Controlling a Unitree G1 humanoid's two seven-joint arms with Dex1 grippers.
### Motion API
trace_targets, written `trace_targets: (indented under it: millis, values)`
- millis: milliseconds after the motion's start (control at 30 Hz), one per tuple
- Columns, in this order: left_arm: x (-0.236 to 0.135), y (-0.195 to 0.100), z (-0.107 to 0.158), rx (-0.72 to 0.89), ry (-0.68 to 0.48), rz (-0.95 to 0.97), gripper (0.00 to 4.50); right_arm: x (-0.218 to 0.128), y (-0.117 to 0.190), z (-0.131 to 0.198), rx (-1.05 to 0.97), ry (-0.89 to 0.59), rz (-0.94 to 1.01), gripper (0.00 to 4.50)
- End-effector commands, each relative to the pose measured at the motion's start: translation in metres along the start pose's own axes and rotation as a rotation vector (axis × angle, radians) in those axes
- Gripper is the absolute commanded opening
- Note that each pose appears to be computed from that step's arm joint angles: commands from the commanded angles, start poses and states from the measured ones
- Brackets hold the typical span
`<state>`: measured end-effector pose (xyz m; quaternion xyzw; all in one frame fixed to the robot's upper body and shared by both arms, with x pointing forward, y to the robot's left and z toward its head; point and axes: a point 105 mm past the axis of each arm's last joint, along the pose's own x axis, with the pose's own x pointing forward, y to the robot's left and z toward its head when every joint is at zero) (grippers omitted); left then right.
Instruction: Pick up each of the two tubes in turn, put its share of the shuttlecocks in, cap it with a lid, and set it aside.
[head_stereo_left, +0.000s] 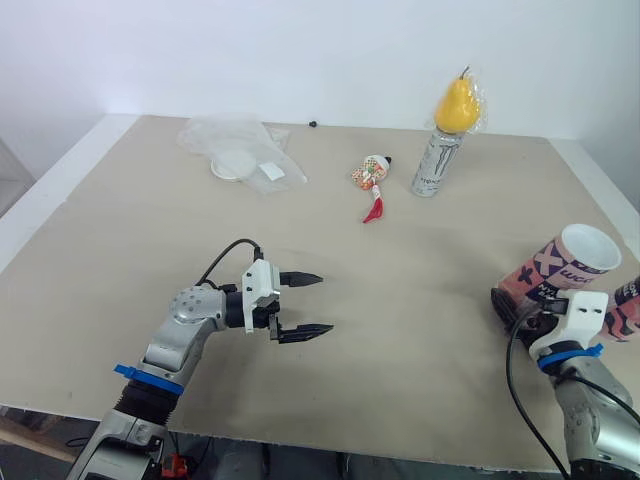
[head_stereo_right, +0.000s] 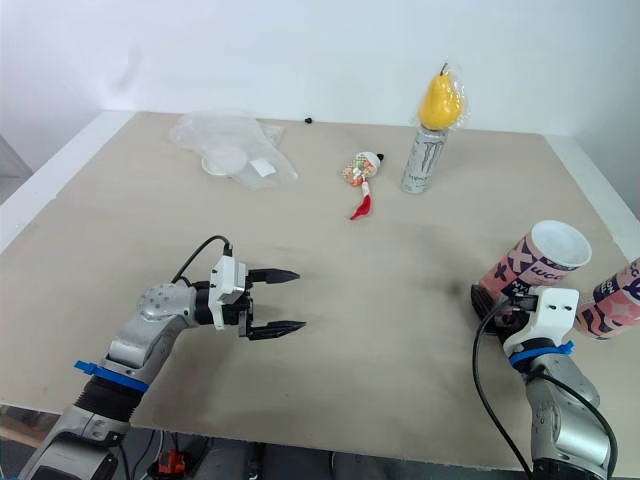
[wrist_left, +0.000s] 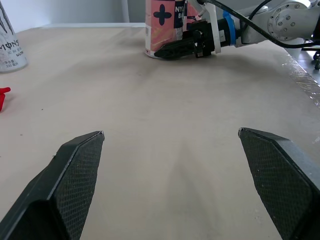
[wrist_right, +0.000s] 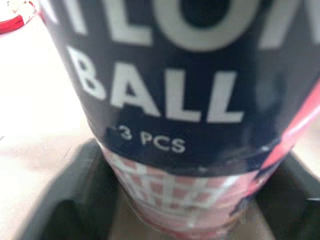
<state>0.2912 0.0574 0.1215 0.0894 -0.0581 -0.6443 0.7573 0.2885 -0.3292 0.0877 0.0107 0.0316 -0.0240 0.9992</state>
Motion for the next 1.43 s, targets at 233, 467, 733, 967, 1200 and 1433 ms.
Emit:
trace_targets:
  millis: [233, 467, 733, 967, 1200, 1433]
  values:
    - [0.002, -0.001, 0.010, 0.038, -0.017, -0.011, 4.50, -0.016, 0.000, -0.005, -0.030, 0.025, 0.023, 4.29]
    - [0.000, -0.001, 0.009, 0.033, -0.012, -0.004, 4.50, -0.040, 0.006, -0.010, -0.045, 0.048, 0.038, 4.29]
    - [-0.001, 0.001, 0.008, 0.036, 0.000, 0.013, 4.50, -0.079, 0.011, -0.006, -0.132, 0.078, 0.141, 4.29]
    - [-0.009, 0.011, 0.004, 0.050, 0.048, 0.061, 4.50, -0.088, 0.071, 0.012, -0.234, 0.032, 0.616, 4.29]
    - [-0.030, 0.017, -0.004, 0.050, 0.123, 0.142, 4.50, -0.050, 0.133, 0.016, -0.303, -0.059, 0.977, 4.29]
    - [-0.060, 0.024, -0.007, 0.068, 0.189, 0.249, 4.50, -0.017, 0.139, 0.020, -0.329, -0.066, 1.102, 4.29]
